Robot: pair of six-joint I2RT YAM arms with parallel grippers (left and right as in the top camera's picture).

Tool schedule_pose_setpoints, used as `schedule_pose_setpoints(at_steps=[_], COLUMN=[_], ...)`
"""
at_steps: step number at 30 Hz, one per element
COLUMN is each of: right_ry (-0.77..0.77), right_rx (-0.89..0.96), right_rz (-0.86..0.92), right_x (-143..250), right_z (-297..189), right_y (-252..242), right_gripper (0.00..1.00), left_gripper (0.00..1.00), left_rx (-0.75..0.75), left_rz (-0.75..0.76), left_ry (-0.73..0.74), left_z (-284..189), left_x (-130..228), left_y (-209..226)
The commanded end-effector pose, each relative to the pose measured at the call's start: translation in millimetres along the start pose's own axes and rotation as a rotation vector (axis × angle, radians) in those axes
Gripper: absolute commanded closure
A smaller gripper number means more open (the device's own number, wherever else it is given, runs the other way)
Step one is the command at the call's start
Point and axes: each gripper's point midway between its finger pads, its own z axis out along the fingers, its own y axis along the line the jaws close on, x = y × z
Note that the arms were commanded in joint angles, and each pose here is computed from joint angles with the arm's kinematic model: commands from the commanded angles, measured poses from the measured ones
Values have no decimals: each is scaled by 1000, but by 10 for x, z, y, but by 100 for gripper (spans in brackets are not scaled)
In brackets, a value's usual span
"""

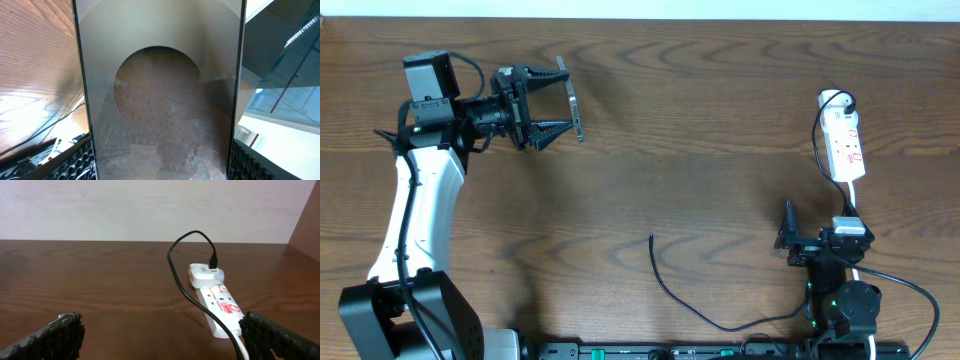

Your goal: Plug charger to phone and switch on socket

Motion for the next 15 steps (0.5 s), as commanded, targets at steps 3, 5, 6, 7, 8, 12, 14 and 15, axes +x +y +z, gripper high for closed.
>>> schedule_pose_setpoints(at_steps=[3, 5, 6, 7, 8, 12, 14, 15], right_ry=[0, 0, 0, 0, 0, 0, 0, 0], right_rx=[5, 5, 5, 5, 5, 5, 5, 5], right_rz=[14, 14, 14, 14, 14, 14, 14, 14], right_x=[6, 6, 6, 6, 6, 6, 6, 6], right_z=[-1, -1, -1, -1, -1, -1, -1, -1], right_y=[-8, -8, -8, -8, -8, -8, -8, -8], right_gripper=[1, 1, 1, 1, 1, 1, 1, 1], left_gripper=[93, 93, 93, 93, 93, 93, 93, 93], left_rx=[22, 21, 20, 17, 16, 7, 7, 6], left_rz=[114, 137, 152, 188, 205, 256, 262, 262], left_ry=[4, -1, -4, -14, -21, -48, -49, -49], left_z=[-49, -49, -49, -49, -49, -49, -49, -49], left_x=[85, 77, 71, 53, 42, -8, -9, -10], left_y=[-166, -164, -163, -157, -154, -141, -140, -139])
